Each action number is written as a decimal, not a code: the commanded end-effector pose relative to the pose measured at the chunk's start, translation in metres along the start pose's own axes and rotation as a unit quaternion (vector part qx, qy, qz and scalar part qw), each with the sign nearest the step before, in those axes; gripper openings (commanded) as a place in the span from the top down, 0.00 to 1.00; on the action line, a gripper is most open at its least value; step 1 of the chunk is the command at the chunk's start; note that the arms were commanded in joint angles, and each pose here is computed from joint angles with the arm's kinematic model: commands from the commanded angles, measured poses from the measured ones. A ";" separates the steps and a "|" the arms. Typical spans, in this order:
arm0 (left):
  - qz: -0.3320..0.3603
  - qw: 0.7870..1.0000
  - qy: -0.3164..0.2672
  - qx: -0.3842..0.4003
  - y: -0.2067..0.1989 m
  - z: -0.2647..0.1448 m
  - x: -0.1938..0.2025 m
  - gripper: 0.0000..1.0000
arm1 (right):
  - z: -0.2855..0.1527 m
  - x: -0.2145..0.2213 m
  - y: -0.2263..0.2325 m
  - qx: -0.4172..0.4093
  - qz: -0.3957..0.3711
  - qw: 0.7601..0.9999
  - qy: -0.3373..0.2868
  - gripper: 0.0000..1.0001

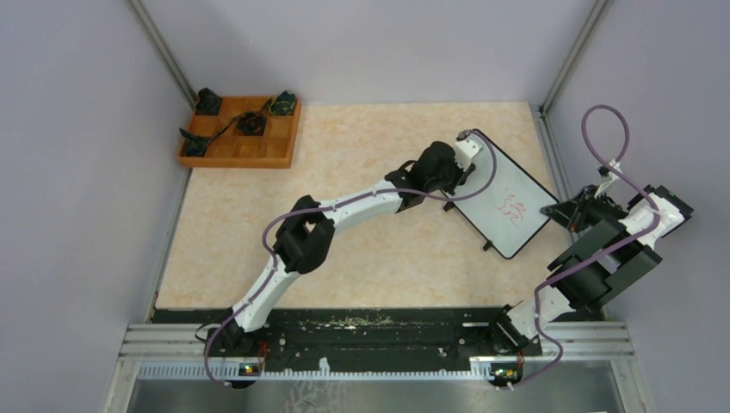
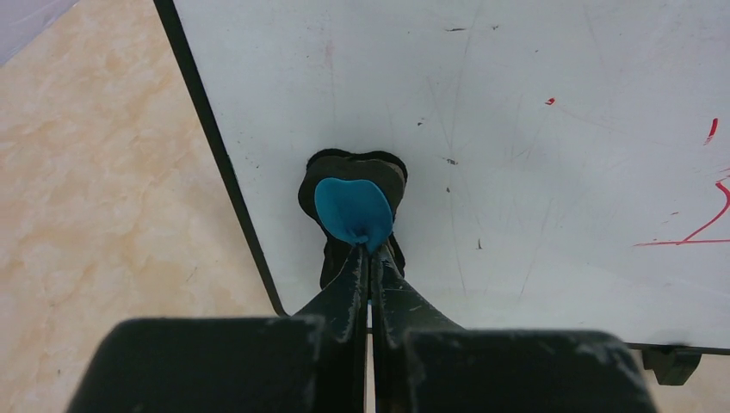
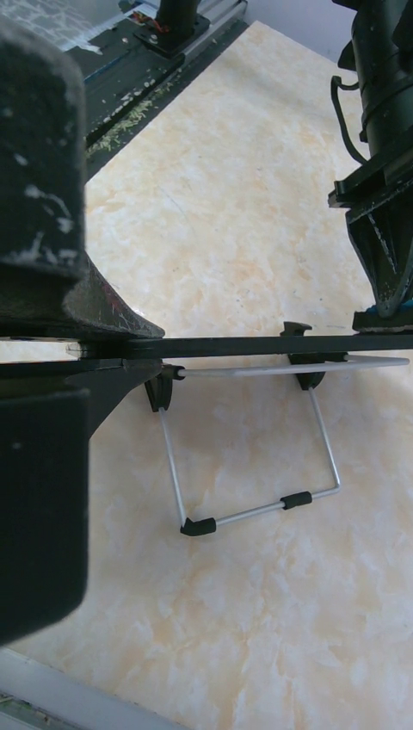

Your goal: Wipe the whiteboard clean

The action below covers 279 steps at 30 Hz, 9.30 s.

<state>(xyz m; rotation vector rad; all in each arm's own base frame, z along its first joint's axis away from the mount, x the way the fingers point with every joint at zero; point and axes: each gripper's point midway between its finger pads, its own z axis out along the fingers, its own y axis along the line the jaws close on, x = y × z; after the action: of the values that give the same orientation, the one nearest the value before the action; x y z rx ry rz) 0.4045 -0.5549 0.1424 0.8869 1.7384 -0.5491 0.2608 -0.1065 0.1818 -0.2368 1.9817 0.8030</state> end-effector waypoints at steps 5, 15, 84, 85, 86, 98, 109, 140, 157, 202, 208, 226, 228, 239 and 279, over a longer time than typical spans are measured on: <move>0.008 1.000 -0.018 0.019 -0.032 -0.008 -0.014 1.00 | -0.002 -0.005 0.006 0.005 -0.052 0.999 0.003 1.00; 0.006 0.992 -0.067 0.106 -0.133 -0.034 -0.061 1.00 | -0.001 -0.003 0.009 0.004 -0.057 0.998 0.009 1.00; 0.013 0.992 -0.057 0.113 -0.168 -0.006 -0.015 1.00 | 0.005 0.008 0.021 -0.007 -0.055 0.998 0.018 1.00; 0.012 0.993 -0.054 0.107 -0.160 -0.004 -0.014 1.00 | 0.005 0.009 0.021 -0.006 -0.056 0.998 0.020 1.00; 0.010 0.994 -0.052 0.100 -0.153 -0.003 -0.012 1.00 | 0.005 0.009 0.021 -0.007 -0.056 0.998 0.021 1.00; -0.013 0.999 -0.041 0.026 -0.051 0.002 -0.008 1.00 | 0.006 0.011 0.020 -0.009 -0.053 0.998 0.021 1.00; -0.020 0.998 -0.046 0.030 -0.047 0.001 -0.017 1.00 | 0.006 0.013 0.022 -0.008 -0.057 0.998 0.024 1.00; 0.023 0.980 -0.109 0.167 -0.194 -0.044 -0.074 1.00 | 0.010 0.019 0.028 -0.017 -0.065 0.997 0.039 1.00; 0.081 0.988 -0.114 0.069 -0.142 -0.025 -0.076 1.00 | 0.011 0.026 0.029 -0.021 -0.064 0.997 0.047 1.00; 0.007 0.980 -0.068 0.185 -0.233 -0.049 -0.029 1.00 | 0.014 0.030 0.029 -0.027 -0.059 0.997 0.047 1.00; 0.023 0.986 -0.058 0.153 -0.213 -0.040 -0.018 1.00 | 0.014 0.030 0.029 -0.028 -0.058 0.997 0.048 1.00; 0.021 0.997 -0.035 0.063 -0.120 -0.009 0.004 1.00 | 0.013 0.029 0.028 -0.027 -0.055 0.997 0.048 1.00; 0.024 0.998 -0.035 0.054 -0.112 -0.010 0.003 1.00 | 0.013 0.029 0.028 -0.027 -0.055 0.997 0.048 1.00; 0.029 0.998 -0.046 0.013 -0.071 -0.019 -0.011 1.00 | 0.013 0.029 0.028 -0.027 -0.054 0.997 0.049 1.00; -0.011 0.991 0.035 -0.129 0.063 -0.122 -0.018 1.00 | 0.010 0.022 0.028 -0.017 -0.045 0.997 0.053 1.00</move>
<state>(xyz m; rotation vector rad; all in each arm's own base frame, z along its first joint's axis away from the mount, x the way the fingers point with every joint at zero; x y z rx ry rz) 0.3805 -0.4544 0.1967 0.7634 1.8229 -0.3684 0.2577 -0.0818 0.1817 -0.3501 1.9276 0.7660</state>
